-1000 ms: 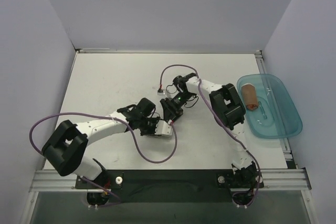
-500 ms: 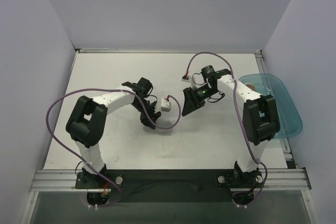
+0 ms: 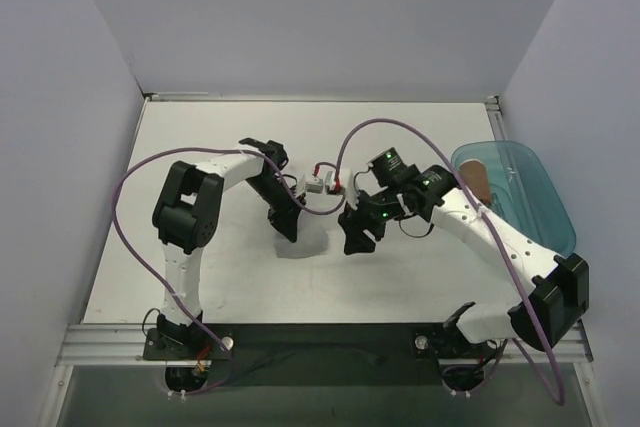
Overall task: Roll the towels
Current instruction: Roll the towel
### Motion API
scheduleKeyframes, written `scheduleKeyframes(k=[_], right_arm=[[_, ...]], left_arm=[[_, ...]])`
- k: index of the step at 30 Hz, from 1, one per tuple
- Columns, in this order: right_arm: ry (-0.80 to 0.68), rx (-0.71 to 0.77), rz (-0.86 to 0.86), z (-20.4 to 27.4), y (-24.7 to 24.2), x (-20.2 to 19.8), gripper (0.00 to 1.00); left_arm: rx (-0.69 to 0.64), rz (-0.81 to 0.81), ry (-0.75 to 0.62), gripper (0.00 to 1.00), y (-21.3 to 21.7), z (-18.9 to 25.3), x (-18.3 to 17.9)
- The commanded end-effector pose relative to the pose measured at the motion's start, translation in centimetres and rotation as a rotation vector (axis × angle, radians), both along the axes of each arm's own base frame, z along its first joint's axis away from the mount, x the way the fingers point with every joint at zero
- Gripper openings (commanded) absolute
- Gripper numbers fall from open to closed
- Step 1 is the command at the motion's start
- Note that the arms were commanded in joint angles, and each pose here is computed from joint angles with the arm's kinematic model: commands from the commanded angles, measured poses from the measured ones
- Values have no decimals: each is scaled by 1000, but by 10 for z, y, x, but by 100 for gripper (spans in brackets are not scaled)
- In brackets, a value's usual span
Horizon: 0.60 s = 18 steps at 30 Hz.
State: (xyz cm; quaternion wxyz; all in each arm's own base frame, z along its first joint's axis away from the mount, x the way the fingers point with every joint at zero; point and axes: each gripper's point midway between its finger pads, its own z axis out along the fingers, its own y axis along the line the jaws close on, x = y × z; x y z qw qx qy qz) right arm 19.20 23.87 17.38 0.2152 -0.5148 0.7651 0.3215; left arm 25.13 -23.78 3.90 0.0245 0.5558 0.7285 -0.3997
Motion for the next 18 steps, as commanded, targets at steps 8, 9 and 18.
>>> scheduleKeyframes(k=[8, 9, 18], right_arm=[[-217, -181, 191, -10, 38, -22, 50], [-227, -200, 210, -14, 48, -24, 49], [-392, -277, 142, -52, 101, 19, 55]], left_arm=[[125, -26, 89, 22, 19, -38, -3], [125, -25, 101, 22, 18, -40, -4], [113, -34, 153, 22, 17, -42, -6]])
